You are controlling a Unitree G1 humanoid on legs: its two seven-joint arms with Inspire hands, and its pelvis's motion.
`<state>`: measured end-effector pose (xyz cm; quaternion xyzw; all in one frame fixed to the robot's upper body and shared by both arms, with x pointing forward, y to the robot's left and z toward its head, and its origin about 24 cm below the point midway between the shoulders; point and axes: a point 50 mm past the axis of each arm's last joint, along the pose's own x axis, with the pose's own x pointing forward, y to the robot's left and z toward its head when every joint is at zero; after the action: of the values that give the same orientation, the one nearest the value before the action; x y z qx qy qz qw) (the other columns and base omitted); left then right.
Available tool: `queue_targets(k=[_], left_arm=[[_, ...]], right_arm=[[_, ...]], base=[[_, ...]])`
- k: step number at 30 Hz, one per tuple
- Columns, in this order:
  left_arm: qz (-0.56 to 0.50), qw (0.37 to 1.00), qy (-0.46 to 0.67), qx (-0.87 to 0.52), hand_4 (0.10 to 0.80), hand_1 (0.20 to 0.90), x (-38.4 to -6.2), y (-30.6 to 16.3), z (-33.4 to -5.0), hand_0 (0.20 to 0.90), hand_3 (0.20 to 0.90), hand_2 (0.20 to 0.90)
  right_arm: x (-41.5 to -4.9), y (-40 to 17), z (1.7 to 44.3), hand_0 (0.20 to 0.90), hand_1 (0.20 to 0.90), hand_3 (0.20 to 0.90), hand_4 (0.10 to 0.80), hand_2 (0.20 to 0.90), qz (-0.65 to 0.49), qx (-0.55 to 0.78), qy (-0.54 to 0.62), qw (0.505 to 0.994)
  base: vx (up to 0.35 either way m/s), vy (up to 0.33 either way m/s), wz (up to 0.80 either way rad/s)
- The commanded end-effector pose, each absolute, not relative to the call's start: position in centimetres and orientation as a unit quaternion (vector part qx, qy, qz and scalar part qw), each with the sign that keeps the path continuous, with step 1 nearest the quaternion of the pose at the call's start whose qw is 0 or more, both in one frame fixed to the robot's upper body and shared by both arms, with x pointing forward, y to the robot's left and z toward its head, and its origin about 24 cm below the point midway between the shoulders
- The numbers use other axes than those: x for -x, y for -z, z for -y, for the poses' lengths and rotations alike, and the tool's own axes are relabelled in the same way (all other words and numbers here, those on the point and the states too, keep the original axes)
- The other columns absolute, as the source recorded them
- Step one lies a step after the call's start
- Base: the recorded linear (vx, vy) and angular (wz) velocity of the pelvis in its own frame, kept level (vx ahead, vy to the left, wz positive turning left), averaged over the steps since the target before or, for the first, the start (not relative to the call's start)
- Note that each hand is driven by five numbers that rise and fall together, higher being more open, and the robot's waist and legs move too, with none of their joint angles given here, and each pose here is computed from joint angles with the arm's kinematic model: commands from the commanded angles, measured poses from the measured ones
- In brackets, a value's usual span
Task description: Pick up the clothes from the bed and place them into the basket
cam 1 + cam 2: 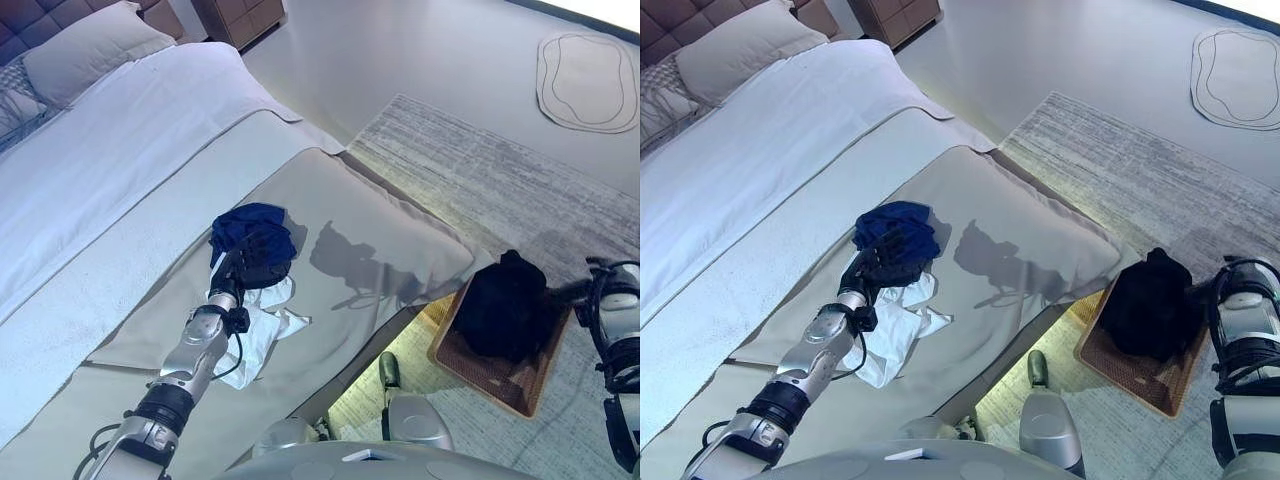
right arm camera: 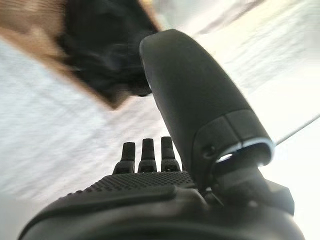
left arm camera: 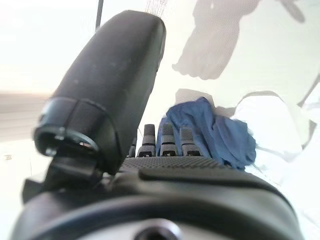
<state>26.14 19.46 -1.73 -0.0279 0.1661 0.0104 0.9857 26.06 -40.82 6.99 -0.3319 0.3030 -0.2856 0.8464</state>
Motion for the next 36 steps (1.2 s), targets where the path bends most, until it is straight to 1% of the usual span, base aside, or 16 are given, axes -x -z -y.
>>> queue_targets(k=[1,3,4,6,9,14,26,31,36], left_arm=[[-0.079,0.996,-0.046,0.013,0.800,0.900,-26.8,-1.2,-21.4,0.900,0.900,0.900],[-0.080,0.995,-0.060,0.015,0.800,0.900,-26.6,-1.1,-21.7,0.900,0.900,0.900],[-0.080,0.994,-0.070,0.016,0.800,0.900,-26.5,-1.0,-21.9,0.900,0.900,0.900],[-0.078,0.993,-0.082,0.018,0.800,0.900,-26.4,-1.1,-22.2,0.900,0.900,0.900],[-0.075,0.993,-0.090,0.017,0.800,0.900,-26.5,-1.2,-22.4,0.900,0.900,0.900],[-0.074,0.994,-0.074,-0.005,0.800,0.900,-26.8,-1.3,-22.2,0.900,0.900,0.900],[-0.085,0.992,-0.080,-0.040,0.800,0.900,-25.2,-1.1,-24.4,0.900,0.900,0.900],[-0.074,0.993,-0.073,-0.047,0.800,0.900,-25.0,-1.6,-24.5,0.900,0.900,0.900],[-0.055,0.996,-0.055,-0.044,0.800,0.900,-26.0,-2.5,-24.1,0.900,0.900,0.900]], right_arm=[[-28.7,-8.9,38.1,0.900,0.900,0.900,0.800,0.900,-0.205,0.354,0.254,0.876],[-29.7,-9.8,36.8,0.900,0.900,0.900,0.800,0.900,-0.163,0.350,0.243,0.890],[-30.5,-10.6,35.6,0.900,0.900,0.900,0.800,0.900,-0.125,0.354,0.238,0.896],[-31.2,-11.6,34.5,0.900,0.900,0.900,0.800,0.900,-0.086,0.356,0.236,0.900],[-32.7,-14.1,32.4,0.900,0.900,0.900,0.800,0.900,-0.010,0.381,0.241,0.893],[-34.1,-17.1,30.7,0.900,0.900,0.900,0.800,0.900,0.047,0.401,0.247,0.881],[-36.7,-18.8,25.8,0.900,0.900,0.900,0.800,0.900,0.074,0.453,0.161,0.874],[-37.4,-19.3,24.8,0.900,0.900,0.900,0.800,0.900,0.077,0.457,0.149,0.874],[-38.0,-19.6,24.6,0.900,0.900,0.900,0.800,0.900,0.067,0.457,0.157,0.873]], base=[[0.025,0.030,0.05],[0.014,0.014,0.08],[0.005,0.005,0.09],[-0.008,0.000,0.17],[-0.030,0.013,0.40],[-0.020,0.051,0.65],[0.092,0.073,0.28],[0.061,0.080,0.16],[0.015,0.055,0.23]])
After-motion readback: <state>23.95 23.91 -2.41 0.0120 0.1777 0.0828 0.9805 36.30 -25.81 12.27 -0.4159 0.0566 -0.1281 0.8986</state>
